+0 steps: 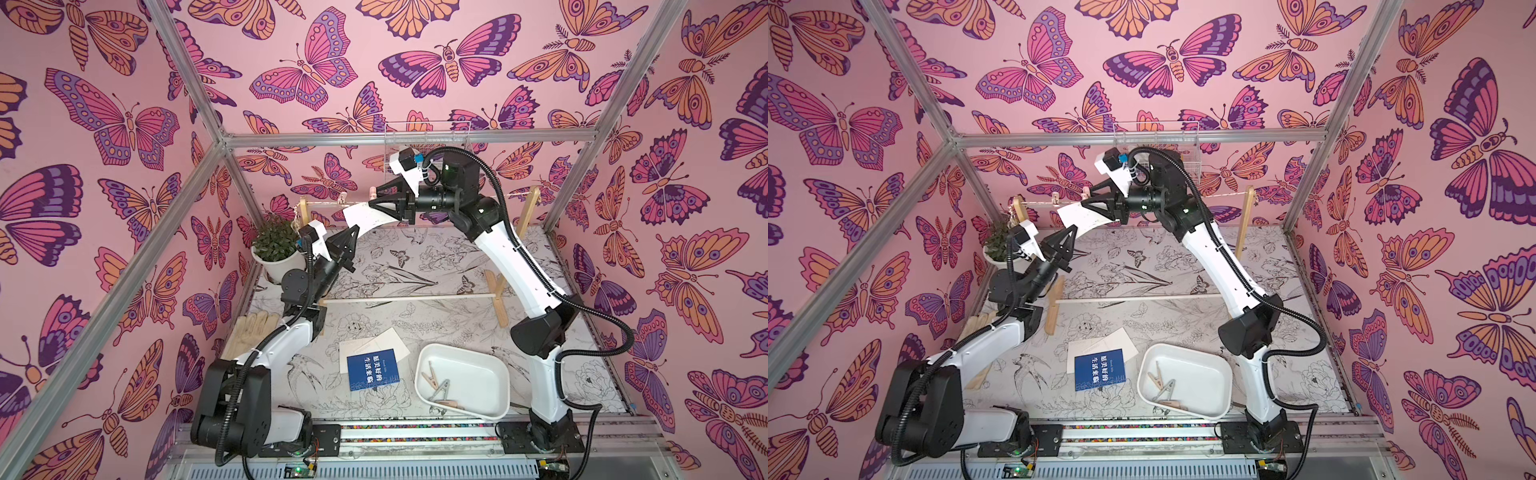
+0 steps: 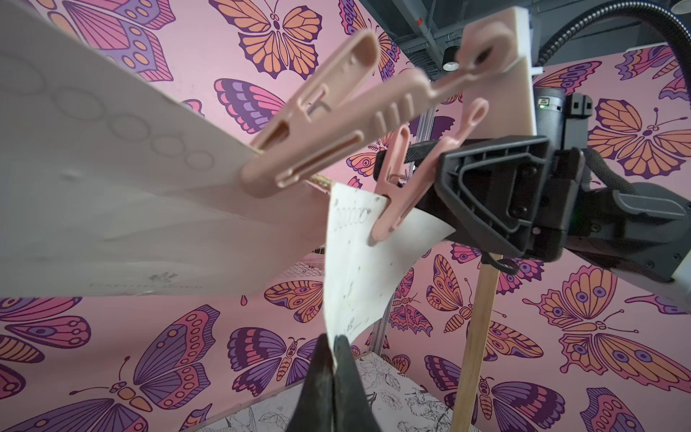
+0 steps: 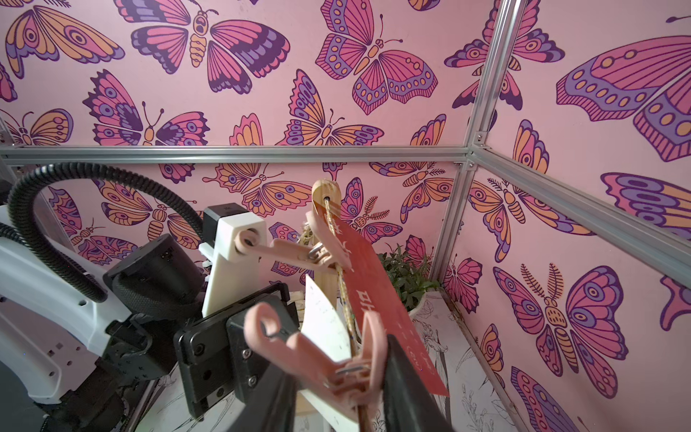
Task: Remove the postcards from the strings
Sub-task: Remove the clamp from the clothesline.
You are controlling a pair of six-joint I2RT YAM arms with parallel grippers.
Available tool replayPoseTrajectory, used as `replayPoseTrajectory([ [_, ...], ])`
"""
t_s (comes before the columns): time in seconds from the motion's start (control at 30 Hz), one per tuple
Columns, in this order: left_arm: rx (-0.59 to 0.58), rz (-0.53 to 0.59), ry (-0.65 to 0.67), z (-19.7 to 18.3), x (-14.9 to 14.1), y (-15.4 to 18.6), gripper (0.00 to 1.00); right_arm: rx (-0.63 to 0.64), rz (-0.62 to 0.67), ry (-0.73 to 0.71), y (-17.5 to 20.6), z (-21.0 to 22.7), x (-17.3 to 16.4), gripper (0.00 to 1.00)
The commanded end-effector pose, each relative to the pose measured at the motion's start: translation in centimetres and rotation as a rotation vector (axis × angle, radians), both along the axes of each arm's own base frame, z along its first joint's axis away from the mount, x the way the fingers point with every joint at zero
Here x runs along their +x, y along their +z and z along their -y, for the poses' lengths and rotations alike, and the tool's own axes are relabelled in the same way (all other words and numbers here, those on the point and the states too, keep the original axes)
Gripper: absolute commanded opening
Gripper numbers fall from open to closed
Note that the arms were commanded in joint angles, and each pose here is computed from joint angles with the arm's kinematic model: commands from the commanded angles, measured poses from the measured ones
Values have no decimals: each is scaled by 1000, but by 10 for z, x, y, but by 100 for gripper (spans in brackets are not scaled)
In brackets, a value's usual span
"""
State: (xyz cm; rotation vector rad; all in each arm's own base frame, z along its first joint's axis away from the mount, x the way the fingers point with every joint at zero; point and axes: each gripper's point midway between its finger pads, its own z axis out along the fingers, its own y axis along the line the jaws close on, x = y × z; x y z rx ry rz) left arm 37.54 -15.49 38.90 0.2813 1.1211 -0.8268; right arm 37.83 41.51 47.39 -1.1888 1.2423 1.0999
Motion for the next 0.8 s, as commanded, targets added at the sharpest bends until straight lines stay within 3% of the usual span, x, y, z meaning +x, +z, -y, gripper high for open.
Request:
replayPoseTrajectory([
  [0.0,-6,75,-15,-1,-15,17,0,6,18,38,0,-13,-10,35],
  [0.77,-20,9,-83,5,-20,1,0,18,75,-5,12,-7,-11,28],
])
